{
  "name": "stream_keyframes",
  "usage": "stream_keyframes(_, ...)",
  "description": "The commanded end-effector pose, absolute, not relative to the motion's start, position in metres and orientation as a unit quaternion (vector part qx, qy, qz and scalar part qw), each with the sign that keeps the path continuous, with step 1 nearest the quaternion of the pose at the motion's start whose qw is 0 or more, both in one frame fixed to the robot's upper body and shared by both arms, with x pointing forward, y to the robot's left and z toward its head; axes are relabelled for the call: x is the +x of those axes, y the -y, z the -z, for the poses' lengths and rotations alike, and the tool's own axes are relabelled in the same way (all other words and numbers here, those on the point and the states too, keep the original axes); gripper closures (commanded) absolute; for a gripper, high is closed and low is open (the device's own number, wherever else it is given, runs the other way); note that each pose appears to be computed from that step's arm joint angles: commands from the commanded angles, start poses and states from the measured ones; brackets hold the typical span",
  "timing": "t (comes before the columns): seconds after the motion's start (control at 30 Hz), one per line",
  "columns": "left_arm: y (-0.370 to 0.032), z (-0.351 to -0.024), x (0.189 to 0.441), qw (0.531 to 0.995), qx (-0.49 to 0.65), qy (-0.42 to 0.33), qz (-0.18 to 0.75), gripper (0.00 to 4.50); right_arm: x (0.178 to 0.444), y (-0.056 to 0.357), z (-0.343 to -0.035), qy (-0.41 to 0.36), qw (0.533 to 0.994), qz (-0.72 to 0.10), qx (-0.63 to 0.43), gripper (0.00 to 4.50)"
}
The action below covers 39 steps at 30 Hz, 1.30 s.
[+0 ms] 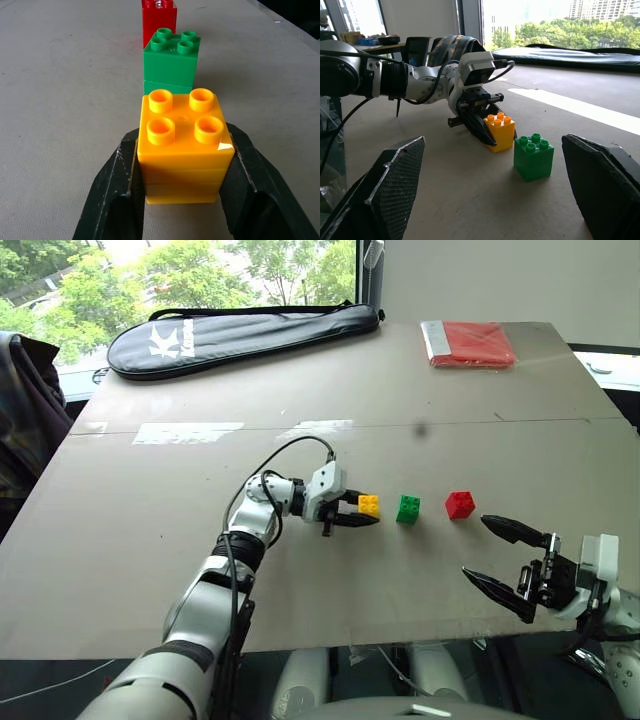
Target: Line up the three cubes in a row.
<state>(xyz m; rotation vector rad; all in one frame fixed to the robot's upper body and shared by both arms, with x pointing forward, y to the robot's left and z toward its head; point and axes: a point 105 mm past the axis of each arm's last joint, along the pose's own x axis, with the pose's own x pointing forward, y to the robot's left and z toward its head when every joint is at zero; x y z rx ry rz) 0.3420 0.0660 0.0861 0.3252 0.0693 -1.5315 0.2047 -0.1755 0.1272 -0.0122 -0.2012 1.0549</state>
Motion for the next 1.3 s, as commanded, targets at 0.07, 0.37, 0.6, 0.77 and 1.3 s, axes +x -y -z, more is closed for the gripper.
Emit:
stream_keyframes(0.07,-0.071,-0.093,0.347,0.714,0.15,-0.026,0.684,2.15,0.201,0.176,-0.137,0.117,0.855,-0.504,-0.024,0.0)
stream_keyframes(0.37,-0.075,-0.09,0.345,0.717,0.147,-0.033,0.681,0.07,0.202,0.173,-0.136,0.115,0.853,-0.508,-0.022,0.0)
stream_keyframes(0.6,-0.088,-0.11,0.352,0.747,0.163,0.017,0.644,0.07,0.2,0.174,-0.133,0.111,0.857,-0.503,-0.02,0.0)
stream_keyframes(0.77,-0.119,-0.139,0.339,0.764,0.147,0.042,0.627,0.07,0.203,0.182,-0.129,0.107,0.866,-0.488,-0.017,0.0)
stream_keyframes(1.3,-0.158,-0.083,0.24,0.906,0.086,-0.101,0.403,0.07,0.212,0.245,-0.092,0.036,0.887,-0.459,-0.036,0.0)
